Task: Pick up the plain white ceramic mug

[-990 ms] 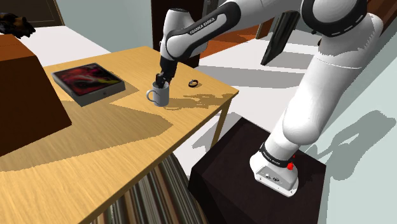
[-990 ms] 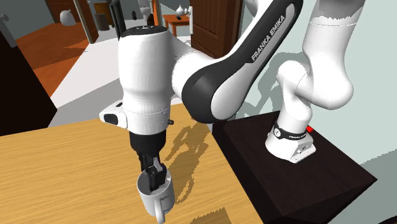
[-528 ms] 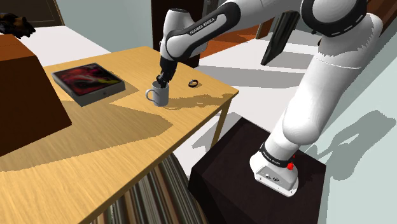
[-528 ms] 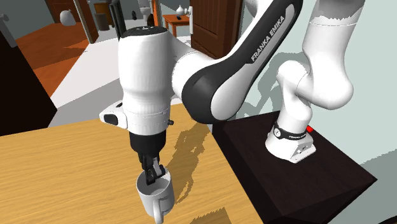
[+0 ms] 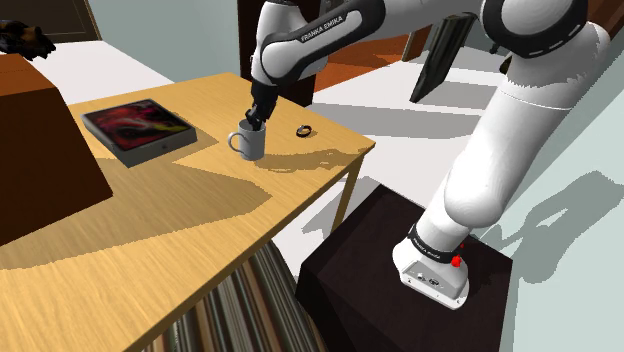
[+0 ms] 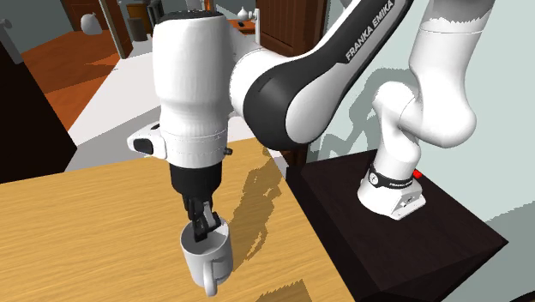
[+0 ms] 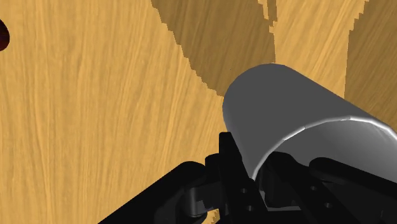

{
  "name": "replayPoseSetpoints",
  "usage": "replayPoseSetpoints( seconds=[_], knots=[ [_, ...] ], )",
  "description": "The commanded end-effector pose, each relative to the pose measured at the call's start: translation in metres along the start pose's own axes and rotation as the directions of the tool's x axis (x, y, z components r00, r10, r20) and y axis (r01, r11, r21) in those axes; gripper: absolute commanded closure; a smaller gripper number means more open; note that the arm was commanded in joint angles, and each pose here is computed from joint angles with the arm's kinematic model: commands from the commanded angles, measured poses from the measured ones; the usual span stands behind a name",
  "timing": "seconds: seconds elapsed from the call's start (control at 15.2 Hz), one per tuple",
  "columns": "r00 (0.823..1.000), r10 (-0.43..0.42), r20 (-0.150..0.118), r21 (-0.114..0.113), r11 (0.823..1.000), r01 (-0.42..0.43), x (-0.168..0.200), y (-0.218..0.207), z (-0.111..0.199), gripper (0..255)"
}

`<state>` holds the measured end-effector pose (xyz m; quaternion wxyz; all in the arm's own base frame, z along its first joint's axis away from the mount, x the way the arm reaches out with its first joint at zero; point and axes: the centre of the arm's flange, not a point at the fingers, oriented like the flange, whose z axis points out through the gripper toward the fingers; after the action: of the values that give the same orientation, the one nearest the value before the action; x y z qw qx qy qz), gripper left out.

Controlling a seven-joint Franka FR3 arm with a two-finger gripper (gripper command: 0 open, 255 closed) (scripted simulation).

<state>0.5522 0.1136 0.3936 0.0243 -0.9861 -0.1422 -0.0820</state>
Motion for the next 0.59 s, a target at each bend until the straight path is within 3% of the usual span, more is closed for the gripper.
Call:
replayPoseSetpoints(
  seconds=[0.0, 0.53],
  knots=[
    [1.000, 0.000, 0.000, 0.000, 1.000, 0.000, 0.002, 0.000, -0.011, 255],
    [1.000, 0.000, 0.000, 0.000, 1.000, 0.000, 0.009, -0.001, -0.053, 255]
  ],
)
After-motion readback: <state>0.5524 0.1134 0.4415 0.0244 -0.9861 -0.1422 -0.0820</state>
